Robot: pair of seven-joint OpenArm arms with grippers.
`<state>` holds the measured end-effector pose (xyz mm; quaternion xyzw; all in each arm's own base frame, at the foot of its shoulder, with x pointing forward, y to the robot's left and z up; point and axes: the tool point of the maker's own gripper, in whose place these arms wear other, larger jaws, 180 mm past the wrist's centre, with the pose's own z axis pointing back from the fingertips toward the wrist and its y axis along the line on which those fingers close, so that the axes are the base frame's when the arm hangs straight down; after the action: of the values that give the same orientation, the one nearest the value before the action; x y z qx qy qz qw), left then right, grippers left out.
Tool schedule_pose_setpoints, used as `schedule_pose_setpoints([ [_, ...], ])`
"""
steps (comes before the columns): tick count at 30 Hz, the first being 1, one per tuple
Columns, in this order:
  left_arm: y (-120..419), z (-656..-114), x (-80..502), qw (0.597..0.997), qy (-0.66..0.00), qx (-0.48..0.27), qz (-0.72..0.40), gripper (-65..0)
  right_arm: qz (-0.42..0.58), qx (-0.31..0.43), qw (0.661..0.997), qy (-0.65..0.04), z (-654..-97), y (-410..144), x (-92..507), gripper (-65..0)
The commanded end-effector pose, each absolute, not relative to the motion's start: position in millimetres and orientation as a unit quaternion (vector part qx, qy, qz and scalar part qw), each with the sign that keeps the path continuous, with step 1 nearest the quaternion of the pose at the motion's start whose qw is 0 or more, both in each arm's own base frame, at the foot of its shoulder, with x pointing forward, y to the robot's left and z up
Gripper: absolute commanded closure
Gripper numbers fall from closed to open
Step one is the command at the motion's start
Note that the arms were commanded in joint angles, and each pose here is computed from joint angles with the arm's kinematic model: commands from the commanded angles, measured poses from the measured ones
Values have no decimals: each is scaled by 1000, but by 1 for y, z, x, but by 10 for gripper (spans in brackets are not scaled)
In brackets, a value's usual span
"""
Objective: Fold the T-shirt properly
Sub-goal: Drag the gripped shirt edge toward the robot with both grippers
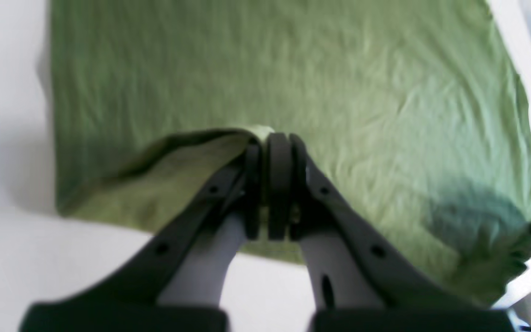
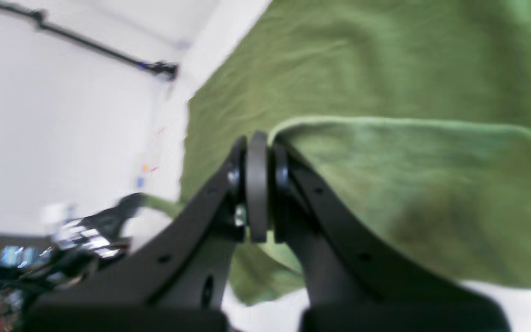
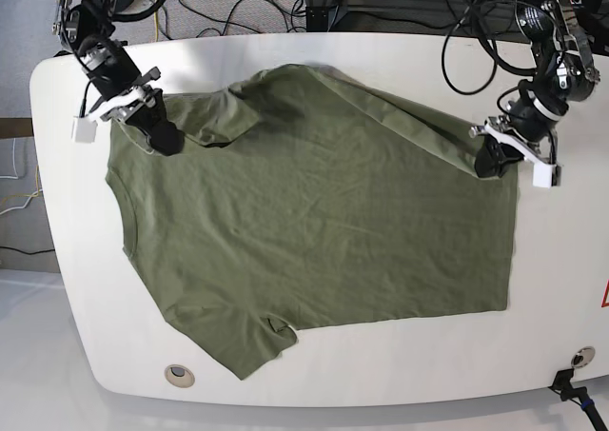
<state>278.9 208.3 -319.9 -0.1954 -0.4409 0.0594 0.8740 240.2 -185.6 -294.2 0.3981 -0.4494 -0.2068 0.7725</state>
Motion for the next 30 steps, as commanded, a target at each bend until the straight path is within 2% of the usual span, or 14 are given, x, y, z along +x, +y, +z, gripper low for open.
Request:
schedule_pose_setpoints([
  [1,213,-310,290,863,-461,-199,61,0,-201,394,768,-464,-289,-197,249,0],
  [11,233,-330,331,857,-450,-222,116,0,-203,395,763,-469,-296,-218,302,0],
  [20,236,-320,349,847,-465,-227,121,0,-193,407,762,-465,-297,-214,341,0],
  [30,262,-306,356,842,-485,-198,129,0,-202,408,763,-458,-303,-220,364,0],
])
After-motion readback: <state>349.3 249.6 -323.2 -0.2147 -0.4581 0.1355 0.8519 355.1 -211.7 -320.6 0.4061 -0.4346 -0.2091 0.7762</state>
